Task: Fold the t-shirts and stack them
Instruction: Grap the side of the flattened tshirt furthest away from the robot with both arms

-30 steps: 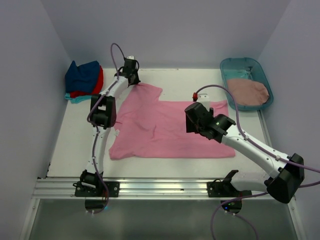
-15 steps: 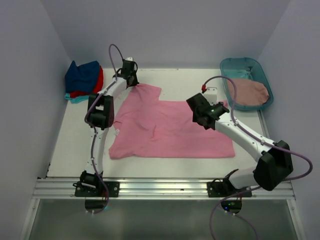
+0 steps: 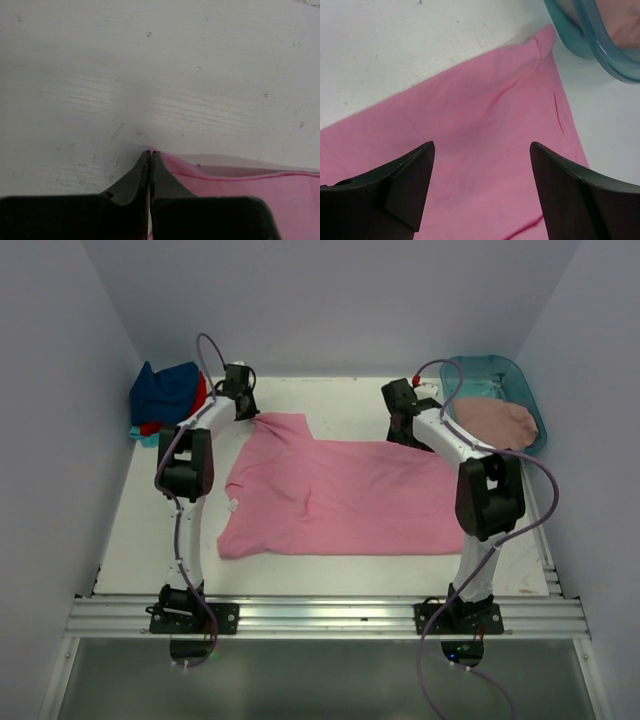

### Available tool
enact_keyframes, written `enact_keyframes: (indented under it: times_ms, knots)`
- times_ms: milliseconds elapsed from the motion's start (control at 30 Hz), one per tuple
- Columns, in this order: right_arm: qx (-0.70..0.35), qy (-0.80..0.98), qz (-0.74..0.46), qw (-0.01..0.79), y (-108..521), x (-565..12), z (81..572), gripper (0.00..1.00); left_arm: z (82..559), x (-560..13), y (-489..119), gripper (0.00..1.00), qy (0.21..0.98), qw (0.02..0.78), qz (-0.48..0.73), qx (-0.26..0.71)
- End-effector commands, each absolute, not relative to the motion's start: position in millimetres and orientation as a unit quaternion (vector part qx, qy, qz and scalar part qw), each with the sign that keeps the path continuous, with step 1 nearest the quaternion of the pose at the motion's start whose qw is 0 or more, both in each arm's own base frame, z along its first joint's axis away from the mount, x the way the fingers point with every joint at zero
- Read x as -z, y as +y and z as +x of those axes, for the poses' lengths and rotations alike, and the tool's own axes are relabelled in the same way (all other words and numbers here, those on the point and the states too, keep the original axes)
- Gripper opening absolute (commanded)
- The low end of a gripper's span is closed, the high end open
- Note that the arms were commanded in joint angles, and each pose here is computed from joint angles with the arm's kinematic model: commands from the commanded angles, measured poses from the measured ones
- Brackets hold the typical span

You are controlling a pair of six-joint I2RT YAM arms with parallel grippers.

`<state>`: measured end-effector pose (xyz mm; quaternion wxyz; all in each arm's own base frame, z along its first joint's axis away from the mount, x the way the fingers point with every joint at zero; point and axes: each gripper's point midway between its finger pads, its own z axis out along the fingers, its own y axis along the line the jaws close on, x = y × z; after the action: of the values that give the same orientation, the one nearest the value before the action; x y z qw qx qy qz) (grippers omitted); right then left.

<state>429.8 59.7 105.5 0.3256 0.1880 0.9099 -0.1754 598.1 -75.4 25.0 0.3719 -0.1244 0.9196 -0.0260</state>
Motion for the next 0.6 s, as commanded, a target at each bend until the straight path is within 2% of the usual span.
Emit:
enact_keyframes:
  times_ms: [0,300,500,567]
  knots:
    - [0.157,0.906,0.202,0.338,56,-109,461,0.81,595,-59,-40,0.00,0.909,0.389,-0.150,0.017]
    - [0.161,0.910,0.194,0.329,51,-99,497,0.81,588,-75,-3,0.00,0.899,0.398,-0.181,0.023]
    - [0.145,0.912,0.178,0.340,58,-98,527,0.81,586,-80,-3,0.00,0.897,0.400,-0.182,0.036]
    - [0.151,0.918,0.169,0.325,56,-82,533,0.80,586,-79,-5,0.00,0.898,0.398,-0.182,0.040]
